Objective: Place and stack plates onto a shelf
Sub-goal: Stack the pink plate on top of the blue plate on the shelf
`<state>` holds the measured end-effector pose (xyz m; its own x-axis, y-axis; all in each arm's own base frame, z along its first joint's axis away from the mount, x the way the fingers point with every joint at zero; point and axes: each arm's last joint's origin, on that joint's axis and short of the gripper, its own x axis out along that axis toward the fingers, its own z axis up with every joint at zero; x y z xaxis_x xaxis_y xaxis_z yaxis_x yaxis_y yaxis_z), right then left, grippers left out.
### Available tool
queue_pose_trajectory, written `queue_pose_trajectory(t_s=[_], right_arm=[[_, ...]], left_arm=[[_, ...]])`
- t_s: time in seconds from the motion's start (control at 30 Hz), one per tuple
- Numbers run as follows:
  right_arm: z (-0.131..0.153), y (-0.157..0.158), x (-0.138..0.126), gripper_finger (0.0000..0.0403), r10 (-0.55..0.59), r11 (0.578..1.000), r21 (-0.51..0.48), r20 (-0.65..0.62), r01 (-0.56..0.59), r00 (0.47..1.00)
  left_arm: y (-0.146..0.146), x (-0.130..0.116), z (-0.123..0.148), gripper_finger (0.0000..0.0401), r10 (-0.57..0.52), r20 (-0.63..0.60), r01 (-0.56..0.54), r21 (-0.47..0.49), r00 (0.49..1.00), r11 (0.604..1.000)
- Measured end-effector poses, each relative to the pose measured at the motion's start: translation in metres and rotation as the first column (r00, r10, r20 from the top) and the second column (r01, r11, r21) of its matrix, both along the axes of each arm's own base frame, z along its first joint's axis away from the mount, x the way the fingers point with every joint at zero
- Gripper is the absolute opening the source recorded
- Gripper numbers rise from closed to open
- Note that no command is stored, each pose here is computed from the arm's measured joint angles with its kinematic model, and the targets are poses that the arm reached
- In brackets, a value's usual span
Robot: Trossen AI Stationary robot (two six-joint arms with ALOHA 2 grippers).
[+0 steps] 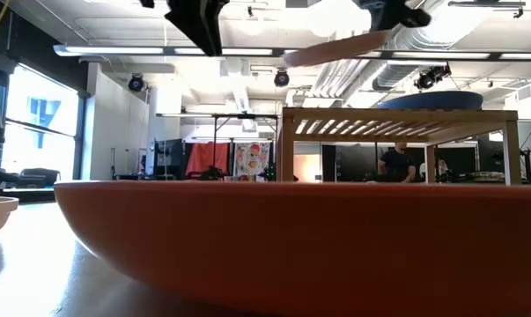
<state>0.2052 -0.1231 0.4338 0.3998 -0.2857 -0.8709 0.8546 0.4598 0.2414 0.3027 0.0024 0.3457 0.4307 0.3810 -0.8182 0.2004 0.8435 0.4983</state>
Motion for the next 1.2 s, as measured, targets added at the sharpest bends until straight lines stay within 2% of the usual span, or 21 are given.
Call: queue_pose_trajectory(t_s=[0.1, 0.27, 0.53, 0.7, 0.9, 1.1, 1.2], right_arm=[[0.005, -0.003, -0.019, 0.0, -0.003, 1.0, 0.006, -0.01, 0.003, 1.0], [0.01, -0.006, -0.045, 0.0, -0.005, 1.0, 0.005, -0.03, 0.006, 1.0], [0.019, -0.005, -0.071, 0.0, -0.034, 0.999, -0.025, 0.013, 0.034, 0.999], [-0.002, 0.003, -0.083, 0.0, -0.078, 0.997, 0.018, -0.014, 0.079, 0.997], [-0.029, 0.017, -0.102, 0.0, -0.164, 0.986, 0.038, 0.084, 0.161, 0.983], [-0.048, 0.034, -0.127, 0.0, -0.31, 0.951, 0.054, 0.162, 0.306, 0.937], [-0.055, 0.042, -0.139, 0.0, -0.4, 0.916, 0.047, 0.196, 0.398, 0.895]], left_arm=[[0.008, 0.0, 0.0, 0.0115, 0.038, 0.005, -0.038, -0.006, 0.999, 0.999], [0.026, -0.002, 0.0, 0.0115, 0.176, 0.037, -0.174, -0.048, 0.984, 0.984], [0.05, -0.005, 0.0, 0.0115, 0.325, 0.066, -0.319, -0.092, 0.943, 0.943], [0.056, -0.006, 0.0, 0.0115, 0.35, 0.069, -0.343, -0.097, 0.934, 0.934], [0.058, -0.006, 0.0, 0.0115, 0.359, 0.075, -0.351, -0.098, 0.93, 0.931], [0.058, -0.006, 0.0, 0.0115, 0.358, 0.076, -0.35, -0.099, 0.931, 0.931], [0.058, -0.006, 0.0, 0.0115, 0.358, 0.076, -0.35, -0.099, 0.931, 0.931]])
